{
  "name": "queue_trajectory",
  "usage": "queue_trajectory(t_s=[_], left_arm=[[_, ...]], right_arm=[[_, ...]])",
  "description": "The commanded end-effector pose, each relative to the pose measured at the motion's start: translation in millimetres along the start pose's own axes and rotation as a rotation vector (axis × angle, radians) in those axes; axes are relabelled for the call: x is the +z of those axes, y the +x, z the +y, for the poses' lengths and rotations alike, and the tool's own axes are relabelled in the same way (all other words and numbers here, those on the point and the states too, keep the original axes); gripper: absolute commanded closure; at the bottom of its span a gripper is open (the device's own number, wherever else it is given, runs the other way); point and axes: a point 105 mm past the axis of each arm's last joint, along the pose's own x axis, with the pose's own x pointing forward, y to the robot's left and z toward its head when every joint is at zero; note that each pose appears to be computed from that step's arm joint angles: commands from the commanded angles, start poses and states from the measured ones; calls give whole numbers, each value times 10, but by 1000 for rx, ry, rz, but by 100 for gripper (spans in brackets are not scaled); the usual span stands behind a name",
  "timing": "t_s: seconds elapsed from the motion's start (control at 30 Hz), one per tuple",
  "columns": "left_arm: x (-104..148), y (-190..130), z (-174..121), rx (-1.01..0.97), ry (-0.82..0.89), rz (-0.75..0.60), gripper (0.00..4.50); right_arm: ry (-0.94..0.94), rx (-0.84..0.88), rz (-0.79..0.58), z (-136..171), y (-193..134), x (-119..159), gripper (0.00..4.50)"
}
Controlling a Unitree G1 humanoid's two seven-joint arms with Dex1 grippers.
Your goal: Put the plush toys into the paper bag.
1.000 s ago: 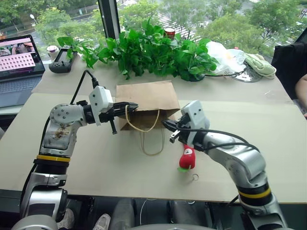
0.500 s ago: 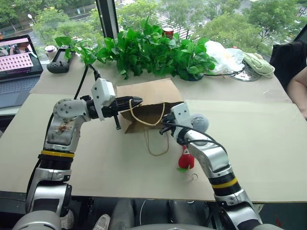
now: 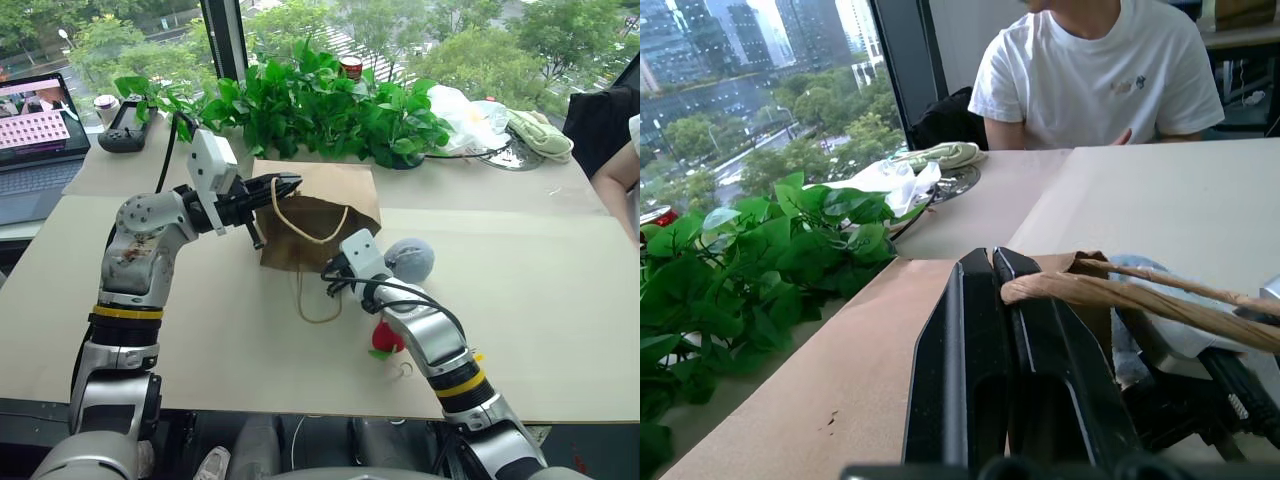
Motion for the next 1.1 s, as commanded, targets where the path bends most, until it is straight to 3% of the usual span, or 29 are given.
queue_trajectory(t_s=[0.03, 0.13, 0.3, 0.5, 0.73, 0.8, 0.97, 1.1], left_arm=[[157, -47, 37, 24, 39, -37, 450], [85, -66, -4, 11, 44, -8, 450], [23, -70, -1, 28, 10, -9, 450], [-41, -85, 5, 41, -11, 3, 450], [-45, -98, 52, 61, -37, -18, 450], [-54, -92, 49, 57, -37, -17, 450], [-65, -82, 38, 48, -38, -17, 450], [-72, -78, 38, 43, -34, -15, 450]], right_arm=[[-4, -8, -16, -44, -5, 40, 446], [-5, -8, -32, -54, -17, 95, 446], [34, 0, -137, -107, -130, 413, 446], [9, 110, -272, -57, -532, 823, 446], [32, 194, -271, -80, -854, 869, 446], [119, 134, -282, -273, -885, 863, 446], [199, -81, -172, -830, -974, 570, 303], [246, -127, -88, -931, -981, 350, 164]])
